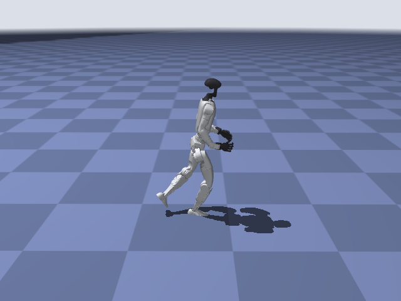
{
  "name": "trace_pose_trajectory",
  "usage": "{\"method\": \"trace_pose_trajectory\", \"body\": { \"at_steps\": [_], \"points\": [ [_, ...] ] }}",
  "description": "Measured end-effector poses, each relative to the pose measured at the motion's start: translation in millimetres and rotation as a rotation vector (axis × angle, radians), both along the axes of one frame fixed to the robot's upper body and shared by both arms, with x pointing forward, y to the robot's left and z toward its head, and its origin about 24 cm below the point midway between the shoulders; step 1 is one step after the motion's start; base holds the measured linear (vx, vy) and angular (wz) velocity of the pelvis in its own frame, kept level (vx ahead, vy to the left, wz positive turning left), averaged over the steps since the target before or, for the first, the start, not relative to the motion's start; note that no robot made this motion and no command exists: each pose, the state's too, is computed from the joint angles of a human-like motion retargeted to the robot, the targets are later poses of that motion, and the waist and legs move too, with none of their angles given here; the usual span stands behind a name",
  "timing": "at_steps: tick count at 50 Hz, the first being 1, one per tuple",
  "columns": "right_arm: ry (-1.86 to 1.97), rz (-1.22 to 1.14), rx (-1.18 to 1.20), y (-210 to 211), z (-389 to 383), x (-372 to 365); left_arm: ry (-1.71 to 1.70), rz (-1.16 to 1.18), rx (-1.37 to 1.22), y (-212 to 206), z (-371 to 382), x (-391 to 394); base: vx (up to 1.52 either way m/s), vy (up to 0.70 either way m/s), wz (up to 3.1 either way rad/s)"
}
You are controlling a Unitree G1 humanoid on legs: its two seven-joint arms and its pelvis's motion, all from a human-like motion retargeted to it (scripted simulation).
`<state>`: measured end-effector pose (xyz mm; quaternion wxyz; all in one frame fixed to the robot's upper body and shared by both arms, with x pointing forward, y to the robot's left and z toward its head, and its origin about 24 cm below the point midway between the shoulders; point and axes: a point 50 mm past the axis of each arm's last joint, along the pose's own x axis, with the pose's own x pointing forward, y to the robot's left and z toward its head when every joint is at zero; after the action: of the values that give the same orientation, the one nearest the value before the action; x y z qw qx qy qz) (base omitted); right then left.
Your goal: Walk run
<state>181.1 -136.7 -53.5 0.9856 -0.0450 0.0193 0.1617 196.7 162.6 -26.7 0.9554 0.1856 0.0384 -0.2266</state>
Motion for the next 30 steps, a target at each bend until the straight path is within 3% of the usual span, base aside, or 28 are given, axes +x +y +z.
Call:
{"method": "trace_pose_trajectory", "body": {
  "at_steps": [4,12,18,22,30],
  "points": [
    [-0.090,0.104,0.105,17,27,32,0.188,-0.056,-0.133,-8,-31,-41,1.77,-0.40,0.20],
    [-0.050,0.174,0.131,25,31,25,0.233,-0.022,-0.246,26,-27,-62,1.70,-0.46,-0.52],
    [0.213,0.046,0.006,-3,-25,-26,0.099,-0.121,-0.192,4,-9,-4,1.71,-0.48,0.32],
    [0.396,0.021,0.072,-14,-49,-65,0.027,-0.134,-0.242,-25,3,24,1.71,-0.37,-0.17],
    [0.347,-0.196,0.013,-78,-33,-94,0.011,-0.138,-0.310,-31,9,8,1.54,-0.31,0.33]
  ]
}}
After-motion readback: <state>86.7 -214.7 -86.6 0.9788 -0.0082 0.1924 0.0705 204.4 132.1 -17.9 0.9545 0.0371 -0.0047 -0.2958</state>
